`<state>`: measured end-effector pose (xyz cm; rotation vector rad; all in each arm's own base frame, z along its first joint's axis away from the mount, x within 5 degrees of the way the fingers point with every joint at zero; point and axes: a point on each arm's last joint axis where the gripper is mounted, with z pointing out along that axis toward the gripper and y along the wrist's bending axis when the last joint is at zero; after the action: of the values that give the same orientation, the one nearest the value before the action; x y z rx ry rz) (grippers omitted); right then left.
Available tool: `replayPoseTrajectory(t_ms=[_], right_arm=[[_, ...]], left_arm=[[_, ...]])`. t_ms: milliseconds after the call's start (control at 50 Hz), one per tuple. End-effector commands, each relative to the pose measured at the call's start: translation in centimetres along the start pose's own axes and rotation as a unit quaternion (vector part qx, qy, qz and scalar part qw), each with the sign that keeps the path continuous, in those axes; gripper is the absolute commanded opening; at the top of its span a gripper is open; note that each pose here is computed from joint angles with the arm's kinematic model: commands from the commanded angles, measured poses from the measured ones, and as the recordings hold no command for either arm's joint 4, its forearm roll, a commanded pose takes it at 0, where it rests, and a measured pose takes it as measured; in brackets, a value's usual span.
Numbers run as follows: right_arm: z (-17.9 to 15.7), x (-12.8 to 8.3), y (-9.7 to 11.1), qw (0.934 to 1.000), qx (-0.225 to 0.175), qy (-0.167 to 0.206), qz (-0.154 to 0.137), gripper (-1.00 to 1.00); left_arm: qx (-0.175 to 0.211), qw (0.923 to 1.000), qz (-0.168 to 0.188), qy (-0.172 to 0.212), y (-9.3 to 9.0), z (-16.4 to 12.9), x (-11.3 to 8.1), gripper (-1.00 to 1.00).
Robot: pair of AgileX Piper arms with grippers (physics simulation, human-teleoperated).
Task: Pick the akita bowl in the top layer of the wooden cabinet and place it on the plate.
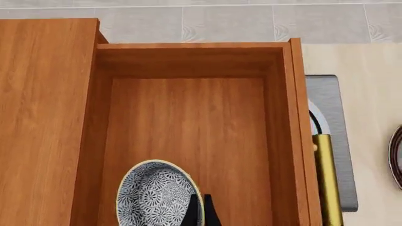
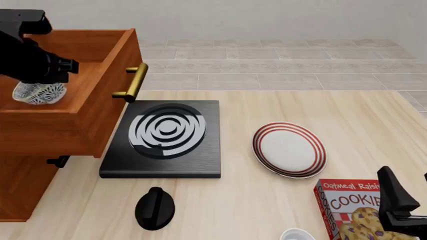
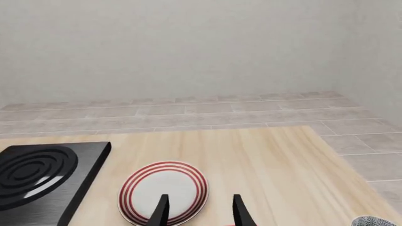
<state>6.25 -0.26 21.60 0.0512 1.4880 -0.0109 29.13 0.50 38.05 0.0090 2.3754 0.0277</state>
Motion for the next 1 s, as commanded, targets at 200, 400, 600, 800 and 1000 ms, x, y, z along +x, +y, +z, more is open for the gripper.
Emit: replayPoseTrajectory(t_ms=[200, 400, 600, 800, 1000], right_arm=[[-0.1, 0.0, 0.0, 1.0000, 0.000, 0.000, 0.000, 1.00], [-0.1, 0.0, 0.0, 1.0000, 0.000, -0.001, 0.001, 1.00], [-0.1, 0.0, 0.0, 1.0000, 0.001, -0.001, 0.001, 1.00], [-0.2, 0.0, 0.0, 1.0000, 0.001, -0.002, 0.000, 1.00], [-0.2, 0.0, 0.0, 1.0000, 0.002, -0.002, 0.001, 1.00]], left_arm=[[0.016, 0.9990, -0.003, -0.041, -1.1, -2.1, -1.9, -1.00], [0.020, 0.9972, -0.009, -0.071, -1.2, -3.8, -3.1, -1.00], [0.025, 0.9946, -0.020, -0.099, -1.4, -5.6, -4.6, -1.00], [0.037, 0.9919, -0.027, -0.119, -2.1, -7.0, -5.2, -1.00], [0.040, 0.9894, -0.028, -0.137, -2.2, -8.0, -6.1, -1.00]])
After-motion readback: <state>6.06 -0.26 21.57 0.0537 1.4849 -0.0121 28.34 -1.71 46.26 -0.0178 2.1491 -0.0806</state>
